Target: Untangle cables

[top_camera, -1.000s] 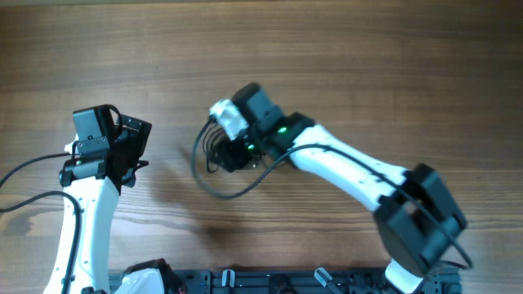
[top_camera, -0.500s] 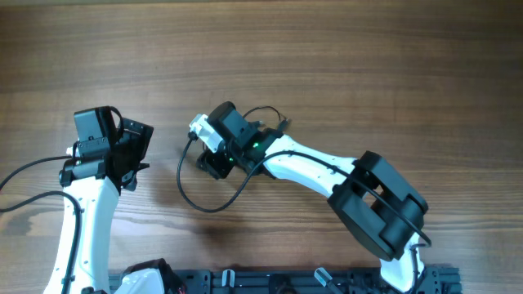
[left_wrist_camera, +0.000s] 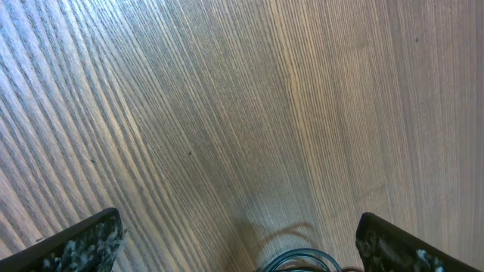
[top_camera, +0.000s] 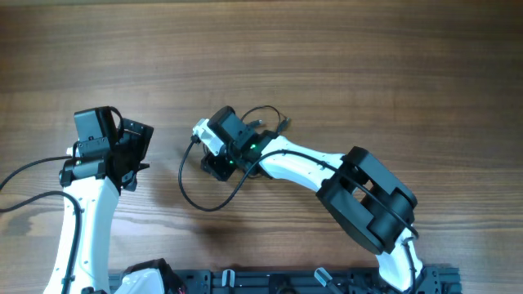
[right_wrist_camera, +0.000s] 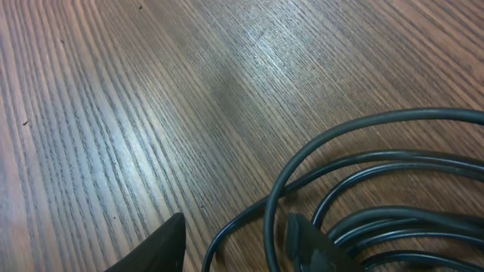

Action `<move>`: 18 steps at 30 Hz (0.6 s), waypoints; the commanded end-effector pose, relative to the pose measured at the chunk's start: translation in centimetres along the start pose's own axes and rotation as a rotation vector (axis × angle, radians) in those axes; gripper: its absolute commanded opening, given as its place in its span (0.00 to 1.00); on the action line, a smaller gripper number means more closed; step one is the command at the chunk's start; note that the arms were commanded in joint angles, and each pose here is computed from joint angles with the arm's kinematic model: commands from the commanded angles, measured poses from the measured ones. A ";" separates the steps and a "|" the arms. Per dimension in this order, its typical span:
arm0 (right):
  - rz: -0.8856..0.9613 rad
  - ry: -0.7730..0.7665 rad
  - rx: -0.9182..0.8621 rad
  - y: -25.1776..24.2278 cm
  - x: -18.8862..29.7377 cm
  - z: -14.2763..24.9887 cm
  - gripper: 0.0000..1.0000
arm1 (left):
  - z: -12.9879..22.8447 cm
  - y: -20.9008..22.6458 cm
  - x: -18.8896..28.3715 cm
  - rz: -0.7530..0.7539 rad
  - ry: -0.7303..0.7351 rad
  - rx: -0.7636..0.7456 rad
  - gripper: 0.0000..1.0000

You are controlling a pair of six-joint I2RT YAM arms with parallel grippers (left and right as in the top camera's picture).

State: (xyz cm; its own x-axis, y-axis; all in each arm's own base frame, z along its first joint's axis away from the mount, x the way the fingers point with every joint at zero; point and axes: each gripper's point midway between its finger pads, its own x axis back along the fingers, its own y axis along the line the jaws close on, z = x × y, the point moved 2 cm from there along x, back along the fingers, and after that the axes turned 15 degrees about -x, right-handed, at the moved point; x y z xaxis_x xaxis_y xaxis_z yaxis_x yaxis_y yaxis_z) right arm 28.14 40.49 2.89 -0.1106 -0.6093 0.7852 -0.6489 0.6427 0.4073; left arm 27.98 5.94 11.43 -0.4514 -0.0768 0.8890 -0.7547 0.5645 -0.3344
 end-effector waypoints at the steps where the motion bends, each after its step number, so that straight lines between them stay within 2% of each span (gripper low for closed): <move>1: 0.014 0.013 -0.031 -0.5 -0.7 0.1 0.45 | -0.3 -0.2 0.2 0.005 -0.005 0.011 1.00; 10: 0.027 0.056 -0.045 -1.2 -1.6 1.5 0.44 | -0.3 -0.2 0.2 0.005 -0.005 0.011 1.00; 15: 0.047 0.108 -0.117 -2.2 -3.0 3.3 0.31 | -0.1 0.0 0.2 -0.003 0.004 0.011 1.00; 18: 0.044 0.099 -0.113 -2.1 -3.0 3.0 0.13 | 0.0 0.1 0.2 -0.005 0.005 0.011 1.00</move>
State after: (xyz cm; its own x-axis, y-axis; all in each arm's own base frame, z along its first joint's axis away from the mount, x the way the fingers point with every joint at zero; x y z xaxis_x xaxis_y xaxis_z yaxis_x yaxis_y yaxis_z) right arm 28.27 40.55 1.70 -0.0971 -0.5913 0.8006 -0.5965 0.6785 0.4287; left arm 27.75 5.88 11.31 -0.4412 -0.0741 0.8944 -0.7584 0.5636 -0.3274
